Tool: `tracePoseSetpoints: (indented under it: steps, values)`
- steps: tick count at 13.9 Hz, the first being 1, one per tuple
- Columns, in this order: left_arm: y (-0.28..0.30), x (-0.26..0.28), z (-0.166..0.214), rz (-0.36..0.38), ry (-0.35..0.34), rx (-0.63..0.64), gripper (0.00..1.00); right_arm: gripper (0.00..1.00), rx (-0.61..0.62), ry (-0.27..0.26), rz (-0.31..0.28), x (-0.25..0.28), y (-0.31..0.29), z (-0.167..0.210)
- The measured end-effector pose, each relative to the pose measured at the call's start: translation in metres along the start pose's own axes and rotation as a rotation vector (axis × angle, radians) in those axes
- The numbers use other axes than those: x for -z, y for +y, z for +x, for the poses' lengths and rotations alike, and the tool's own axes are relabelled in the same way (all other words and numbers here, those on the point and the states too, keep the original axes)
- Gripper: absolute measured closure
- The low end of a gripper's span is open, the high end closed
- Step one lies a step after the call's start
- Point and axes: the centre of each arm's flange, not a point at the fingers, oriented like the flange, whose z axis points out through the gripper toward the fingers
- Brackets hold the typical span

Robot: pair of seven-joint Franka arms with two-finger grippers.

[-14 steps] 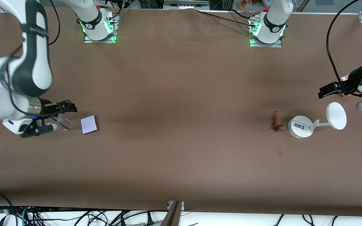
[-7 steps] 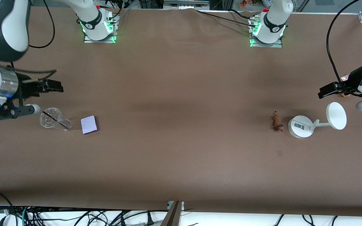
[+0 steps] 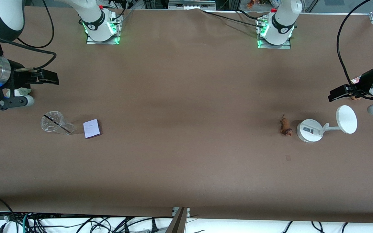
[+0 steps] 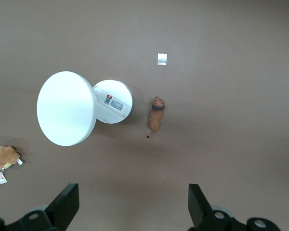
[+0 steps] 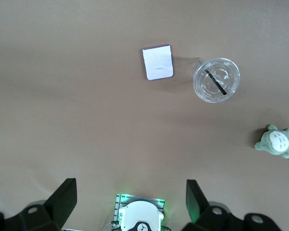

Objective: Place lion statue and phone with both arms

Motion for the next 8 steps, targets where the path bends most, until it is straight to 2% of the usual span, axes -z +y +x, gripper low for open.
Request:
tracePoseSetpoints:
  steps: [5, 8]
  values:
    - [0.000, 0.000, 0.000, 0.000, 0.000, 0.000, 0.00, 0.00, -0.005, -0.033, -0.002, -0.003, 0.000, -0.004]
    - [0.000, 0.000, 0.000, 0.000, 0.000, 0.000, 0.00, 0.00, -0.007, -0.033, 0.013, -0.002, 0.008, -0.005]
